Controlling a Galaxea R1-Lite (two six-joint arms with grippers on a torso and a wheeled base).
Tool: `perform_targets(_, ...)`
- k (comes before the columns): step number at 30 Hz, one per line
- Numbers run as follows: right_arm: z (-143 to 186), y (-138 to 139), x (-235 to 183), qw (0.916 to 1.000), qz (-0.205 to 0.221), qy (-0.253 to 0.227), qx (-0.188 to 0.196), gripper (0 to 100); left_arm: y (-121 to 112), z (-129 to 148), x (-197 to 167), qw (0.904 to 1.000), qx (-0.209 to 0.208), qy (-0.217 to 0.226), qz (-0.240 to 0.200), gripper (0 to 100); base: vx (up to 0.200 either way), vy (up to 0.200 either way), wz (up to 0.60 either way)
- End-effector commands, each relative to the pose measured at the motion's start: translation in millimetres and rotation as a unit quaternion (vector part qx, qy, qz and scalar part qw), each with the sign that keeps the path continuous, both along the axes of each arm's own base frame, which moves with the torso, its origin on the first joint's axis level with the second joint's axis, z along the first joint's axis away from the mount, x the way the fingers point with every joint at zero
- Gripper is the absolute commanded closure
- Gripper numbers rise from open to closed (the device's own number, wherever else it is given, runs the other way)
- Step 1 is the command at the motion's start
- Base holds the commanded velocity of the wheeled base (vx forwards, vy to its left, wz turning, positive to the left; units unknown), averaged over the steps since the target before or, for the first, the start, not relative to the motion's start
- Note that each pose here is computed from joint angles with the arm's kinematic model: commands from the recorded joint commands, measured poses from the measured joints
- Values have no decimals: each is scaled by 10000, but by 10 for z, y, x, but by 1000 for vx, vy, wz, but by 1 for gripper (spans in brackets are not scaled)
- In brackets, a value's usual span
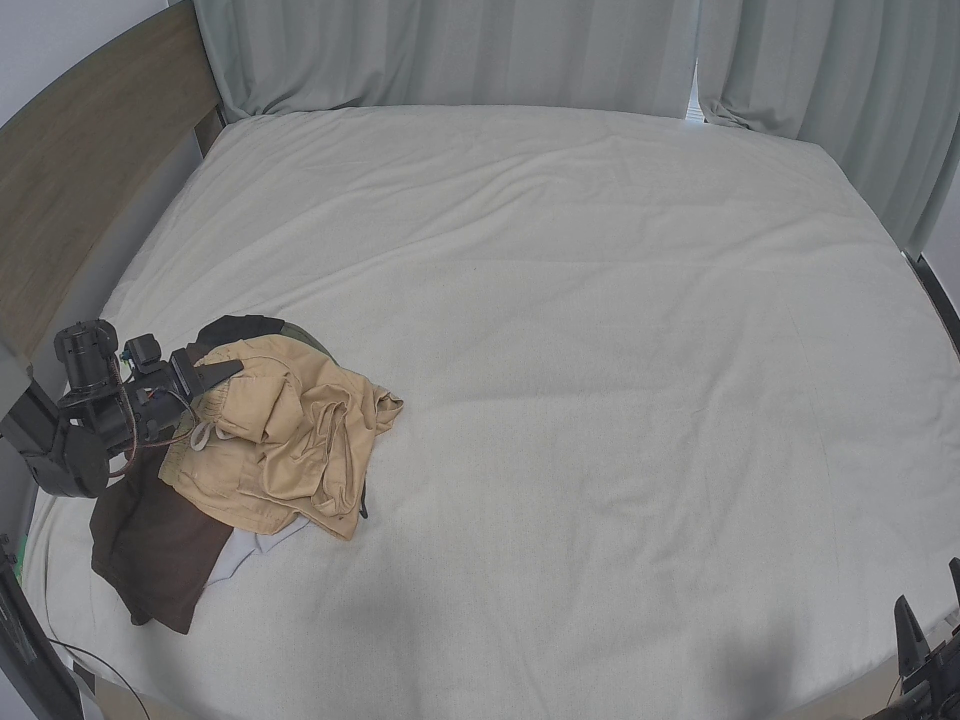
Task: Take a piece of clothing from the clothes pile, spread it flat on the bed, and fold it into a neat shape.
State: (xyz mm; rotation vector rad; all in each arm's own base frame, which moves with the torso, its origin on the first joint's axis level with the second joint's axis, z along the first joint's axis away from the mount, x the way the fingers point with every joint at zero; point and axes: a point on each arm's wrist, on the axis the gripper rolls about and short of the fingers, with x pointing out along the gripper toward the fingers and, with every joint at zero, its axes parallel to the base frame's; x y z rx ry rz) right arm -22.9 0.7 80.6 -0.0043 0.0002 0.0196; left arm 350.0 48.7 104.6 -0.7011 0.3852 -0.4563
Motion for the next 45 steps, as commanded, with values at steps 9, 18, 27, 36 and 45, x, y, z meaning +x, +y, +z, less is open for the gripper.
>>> perform_targets(9, -48, 0, 0, 10000, 2, -1, -9, 0, -136, 441, -540, 9986, 80, -505, -110, 100, 0, 0, 0)
perform_targets(18, -48, 0, 0, 10000, 2, -1, -9, 0, -232, 567, -863, 9976, 111, -658, -204, 100, 0, 0, 0)
perform_targets(27, -44, 0, -2, 10000, 2, -9, -2, 0, -389, 569, -1151, 9956, 81, -676, -640, 100, 0, 0, 0)
perform_targets(36, -44, 0, -2, 10000, 2, -9, -9, 0, -489, 580, -1185, 9928, 101, -838, -855, 100, 0, 0, 0)
perform_targets(45, -48, 0, 0, 10000, 2, -1, -9, 0, -666, 642, -1224, 9860, 132, -1130, -1221, 100, 0, 0, 0)
